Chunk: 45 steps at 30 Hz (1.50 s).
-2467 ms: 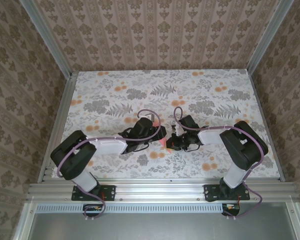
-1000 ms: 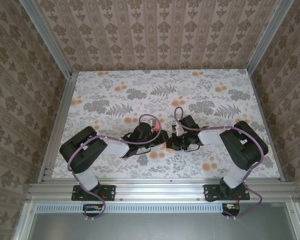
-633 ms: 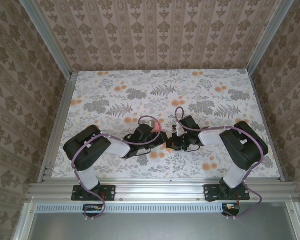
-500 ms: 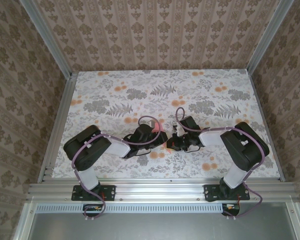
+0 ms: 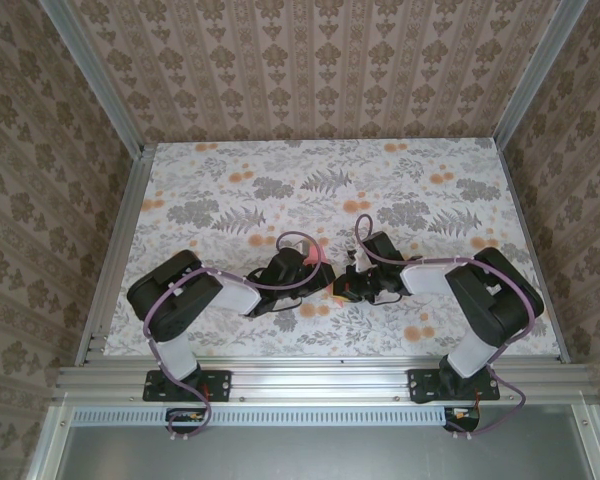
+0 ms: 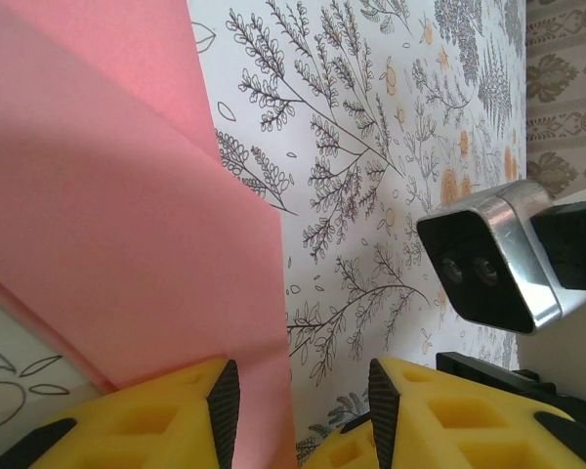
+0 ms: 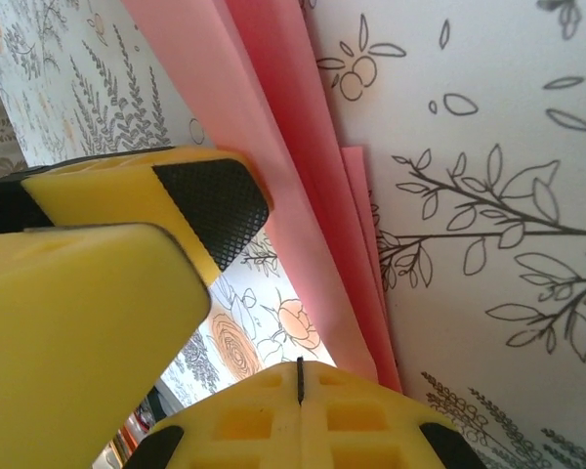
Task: Fold a paper plane with a square sheet of paper (pick it up from the middle)
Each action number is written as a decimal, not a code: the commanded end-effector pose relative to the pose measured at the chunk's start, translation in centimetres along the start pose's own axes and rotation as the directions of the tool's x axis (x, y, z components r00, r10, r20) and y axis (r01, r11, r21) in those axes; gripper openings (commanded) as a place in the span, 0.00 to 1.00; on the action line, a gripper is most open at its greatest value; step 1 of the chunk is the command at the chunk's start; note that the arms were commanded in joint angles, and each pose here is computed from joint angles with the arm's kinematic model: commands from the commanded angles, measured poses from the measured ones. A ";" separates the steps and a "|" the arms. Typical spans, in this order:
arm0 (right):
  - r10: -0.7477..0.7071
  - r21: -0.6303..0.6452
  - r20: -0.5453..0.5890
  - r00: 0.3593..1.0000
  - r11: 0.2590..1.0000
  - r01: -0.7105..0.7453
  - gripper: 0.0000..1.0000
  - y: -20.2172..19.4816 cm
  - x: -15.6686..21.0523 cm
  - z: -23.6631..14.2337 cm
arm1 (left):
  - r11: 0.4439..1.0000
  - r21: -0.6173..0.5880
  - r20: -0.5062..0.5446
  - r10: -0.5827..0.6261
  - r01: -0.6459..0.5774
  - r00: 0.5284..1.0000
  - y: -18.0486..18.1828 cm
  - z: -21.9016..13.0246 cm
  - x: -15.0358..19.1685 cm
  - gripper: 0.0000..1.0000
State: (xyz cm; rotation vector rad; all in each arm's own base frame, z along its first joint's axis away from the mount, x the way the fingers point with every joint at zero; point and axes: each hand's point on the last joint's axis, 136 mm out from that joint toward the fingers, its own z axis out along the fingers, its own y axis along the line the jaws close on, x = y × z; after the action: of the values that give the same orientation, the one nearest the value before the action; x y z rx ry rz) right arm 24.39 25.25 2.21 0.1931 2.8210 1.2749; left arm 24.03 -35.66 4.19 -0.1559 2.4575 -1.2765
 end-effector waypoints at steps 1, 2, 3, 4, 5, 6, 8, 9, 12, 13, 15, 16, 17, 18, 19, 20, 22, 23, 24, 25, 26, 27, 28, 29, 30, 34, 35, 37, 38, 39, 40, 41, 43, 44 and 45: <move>0.032 0.056 -0.033 0.999 0.998 -0.030 0.04 -1.5 0.5 0.6 | 0.998 -0.061 -0.033 -0.019 0.017 0.999 1.7 0.3 1.1 0.43; 0.038 0.101 -0.032 0.999 0.994 -0.035 0.03 -2.5 0.6 0.7 | 0.998 -0.060 -0.034 -0.020 0.018 0.999 1.8 0.3 1.0 0.43; 0.043 0.138 -0.031 0.999 0.990 -0.039 0.02 -3.4 0.8 0.7 | 0.998 -0.059 -0.033 -0.020 0.018 0.999 1.8 0.2 1.0 0.43; 0.047 0.184 -0.037 0.998 0.982 -0.039 0.01 -4.5 1.1 0.6 | 0.998 -0.053 -0.032 -0.017 0.016 0.999 1.6 0.2 0.9 0.43; 0.051 0.222 -0.047 0.998 0.974 -0.040 0.00 -5.4 1.4 0.6 | 0.999 -0.049 -0.032 -0.014 0.012 0.999 1.5 0.2 0.8 0.42; 0.054 0.248 -0.055 0.997 0.968 -0.039 0.00 -6.0 1.6 0.5 | 0.999 -0.049 -0.035 -0.011 0.010 0.999 1.6 0.2 0.8 0.42; 0.062 0.282 -0.069 0.996 0.958 -0.040 0.00 -7.0 2.2 0.5 | 0.999 -0.044 -0.035 -0.009 0.007 0.999 1.5 0.2 0.4 0.42; 0.062 0.294 -0.071 0.995 0.955 -0.039 0.00 -7.3 2.3 0.4 | 0.999 -0.043 -0.032 -0.008 0.007 0.999 1.6 0.1 0.2 0.42; 0.060 0.323 -0.086 0.994 0.946 -0.029 0.00 -8.0 2.8 0.1 | 0.999 -0.036 -0.022 0.000 0.000 1.000 1.6 0.0 -0.5 0.42; 0.058 0.327 -0.090 0.994 0.945 -0.026 0.00 -8.0 2.9 0.1 | 0.999 -0.032 -0.018 0.006 -0.006 1.000 1.5 0.0 -0.9 0.42; 0.056 0.326 -0.096 0.994 0.945 -0.022 0.00 -8.0 3.0 0.1 | 0.999 -0.030 -0.017 0.026 -0.027 1.000 1.4 0.1 -1.4 0.42; 0.058 0.326 -0.098 0.993 0.945 -0.023 0.00 -8.0 3.1 0.1 | 0.999 -0.028 -0.015 0.038 -0.039 0.999 1.3 0.1 -1.7 0.42; 0.057 0.327 -0.101 0.993 0.945 -0.021 0.00 -8.0 3.1 0.0 | 0.999 -0.021 -0.011 0.049 -0.049 0.999 1.2 0.1 -2.0 0.42; 0.056 0.327 -0.102 0.993 0.945 -0.020 0.00 -8.0 3.1 0.0 | 0.998 -0.019 -0.007 0.054 -0.055 0.998 1.2 0.1 -2.2 0.42; 0.056 0.327 -0.104 0.993 0.945 -0.019 0.00 -8.0 3.1 0.0 | 0.998 -0.019 -0.002 0.060 -0.060 0.998 1.3 0.1 -2.4 0.42; 0.056 0.327 -0.105 0.993 0.945 -0.019 0.00 -8.0 3.2 0.0 | 0.998 -0.018 0.001 0.061 -0.061 0.998 1.4 0.1 -2.5 0.42; 0.057 0.330 -0.107 0.993 0.944 -0.019 0.00 -8.1 3.2 0.0 | 0.998 -0.015 0.005 0.064 -0.064 0.998 1.8 0.0 -2.7 0.42; 0.057 0.327 -0.108 0.993 0.945 -0.019 0.00 -8.0 3.2 0.0 | 0.998 -0.010 0.007 0.063 -0.063 0.998 1.9 0.1 -2.9 0.42; 0.058 0.329 -0.108 0.992 0.944 -0.020 0.00 -8.1 3.2 0.1 | 0.998 -0.004 0.006 0.066 -0.066 0.998 2.0 0.1 -2.9 0.42; 0.059 0.328 -0.110 0.992 0.945 -0.019 0.00 -8.0 3.2 0.1 | 0.998 0.006 0.003 0.068 -0.068 0.998 2.0 0.2 -2.9 0.42; 0.059 0.328 -0.110 0.992 0.945 -0.020 0.00 -8.0 3.2 0.1 | 0.998 0.007 0.005 0.065 -0.065 0.998 2.2 0.3 -3.1 0.42; 0.059 0.328 -0.109 0.992 0.944 -0.020 0.00 -8.0 3.2 0.1 | 0.998 0.012 0.008 0.065 -0.065 0.998 2.3 0.3 -3.2 0.42; 0.062 0.329 -0.111 0.992 0.944 -0.022 0.00 -8.1 3.2 0.1 | 0.998 0.014 0.012 0.062 -0.062 0.998 2.5 0.3 -3.3 0.42; 0.061 0.330 -0.113 0.992 0.944 -0.020 0.00 -8.1 3.3 0.1 | 0.998 0.016 0.013 0.061 -0.062 0.998 2.7 0.3 -3.3 0.42; 0.064 0.330 -0.115 0.991 0.944 -0.023 0.00 -8.2 3.3 0.1 | 0.998 0.019 0.014 0.062 -0.062 0.998 2.8 0.4 -3.5 0.42; 0.068 0.335 -0.119 0.991 0.942 -0.025 0.00 -8.4 3.5 0.1 | 0.998 0.021 0.005 0.059 -0.059 0.998 3.4 0.5 -3.7 0.42; 0.068 0.336 -0.120 0.990 0.942 -0.024 0.00 -8.4 3.5 0.1 | 0.998 0.022 0.003 0.056 -0.056 0.998 3.5 0.5 -3.8 0.42; 0.069 0.341 -0.118 0.991 0.940 -0.025 0.00 -8.6 3.6 0.1 | 0.998 0.020 0.004 0.051 -0.052 0.999 3.7 0.4 -4.0 0.43; 0.071 0.343 -0.118 0.990 0.939 -0.027 0.00 -8.6 3.6 0.1 | 0.999 0.016 0.007 0.050 -0.050 0.999 3.9 0.2 -4.1 0.42; 0.073 0.343 -0.118 0.990 0.939 -0.028 0.00 -8.7 3.6 0.1 | 0.999 0.011 0.007 0.047 -0.047 0.999 4.0 0.1 -4.1 0.43; 0.074 0.344 -0.117 0.990 0.939 -0.029 0.00 -8.7 3.6 0.1 | 0.999 0.002 0.008 0.041 -0.041 0.999 4.3 0.0 -4.2 0.43; 0.074 0.345 -0.117 0.990 0.938 -0.029 0.00 -8.7 3.6 0.1 | 0.999 -0.006 0.011 0.036 -0.036 0.999 4.6 -0.2 -4.4 0.42; 0.074 0.345 -0.117 0.990 0.938 -0.030 0.00 -8.7 3.6 0.1 | 0.999 -0.023 0.014 0.030 -0.030 0.999 5.1 -0.4 -4.5 0.43; 0.076 0.345 -0.116 0.990 0.938 -0.032 0.00 -8.7 3.6 0.1 | 0.999 -0.030 0.016 0.027 -0.026 1.000 5.3 -0.6 -4.6 0.43; 0.078 0.346 -0.117 0.990 0.938 -0.033 0.00 -8.8 3.6 0.2 | 0.999 -0.037 0.017 0.024 -0.023 1.000 5.5 -0.7 -4.7 0.43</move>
State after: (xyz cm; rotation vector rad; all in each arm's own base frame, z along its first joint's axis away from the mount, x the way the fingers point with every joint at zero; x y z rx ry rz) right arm 24.01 24.56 0.85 0.0498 2.8978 1.1539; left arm 28.36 -33.48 4.44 -0.0939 2.3817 -1.3736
